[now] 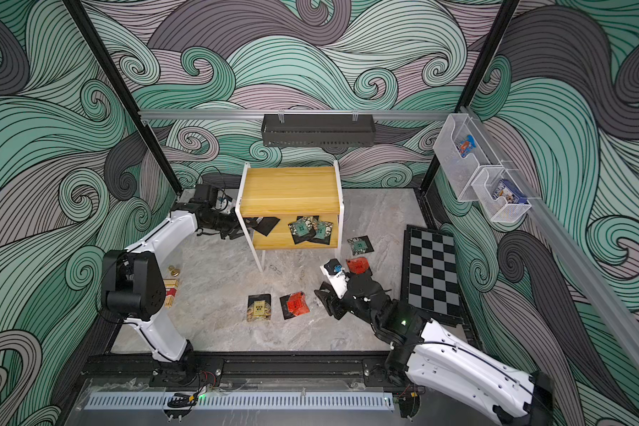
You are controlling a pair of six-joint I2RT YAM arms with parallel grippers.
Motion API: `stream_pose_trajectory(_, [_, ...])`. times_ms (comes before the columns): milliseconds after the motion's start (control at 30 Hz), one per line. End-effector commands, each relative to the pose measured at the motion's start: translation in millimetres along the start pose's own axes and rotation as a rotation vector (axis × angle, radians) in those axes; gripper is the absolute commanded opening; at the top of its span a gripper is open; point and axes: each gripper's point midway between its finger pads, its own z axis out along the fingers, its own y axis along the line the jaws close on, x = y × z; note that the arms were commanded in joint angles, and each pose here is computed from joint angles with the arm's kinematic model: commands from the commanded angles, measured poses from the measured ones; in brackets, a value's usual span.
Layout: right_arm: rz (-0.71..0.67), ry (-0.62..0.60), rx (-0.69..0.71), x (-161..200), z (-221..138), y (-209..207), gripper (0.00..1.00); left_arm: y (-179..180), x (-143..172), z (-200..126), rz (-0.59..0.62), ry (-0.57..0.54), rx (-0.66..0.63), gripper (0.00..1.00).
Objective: Remove the tea bags from the shelf
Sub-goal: Pick up the tea bag from the shelf.
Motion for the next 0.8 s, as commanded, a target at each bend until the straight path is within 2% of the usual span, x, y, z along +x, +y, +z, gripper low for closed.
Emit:
stream_pose_trajectory(0, [0.005,-0.033,-0.012,-6.6,2.5,1.9,0.64,3.6,5.7,-12.4,0.009,-0.007,-0.024,0.45])
stream_pose_trajectory(133, [0.002,-0.032,-0.015,-7.2,3.8,2.9,0.64,-2.4,6.8,-16.1,0.016,-0.006,-0.001,0.45])
stream_pose_trajectory(300, [0.002,-0.032,-0.019,-7.8,4.4,3.6,0.64,-15.1,3.4,-22.8,0.031,-0.017,0.033,0.53])
stream_pose_trajectory(467, [0.007,-0.034,-0.021,-7.8,4.4,3.7,0.64,-17.5,-0.4,-21.5,0.034,-0.018,0.041,0.54])
stream_pose_trajectory(767, [0.017,-0.031,-0.020,-5.6,5.3,3.3,0.64,-21.1,-6.0,-15.6,0.034,-0.020,0.062,0.41])
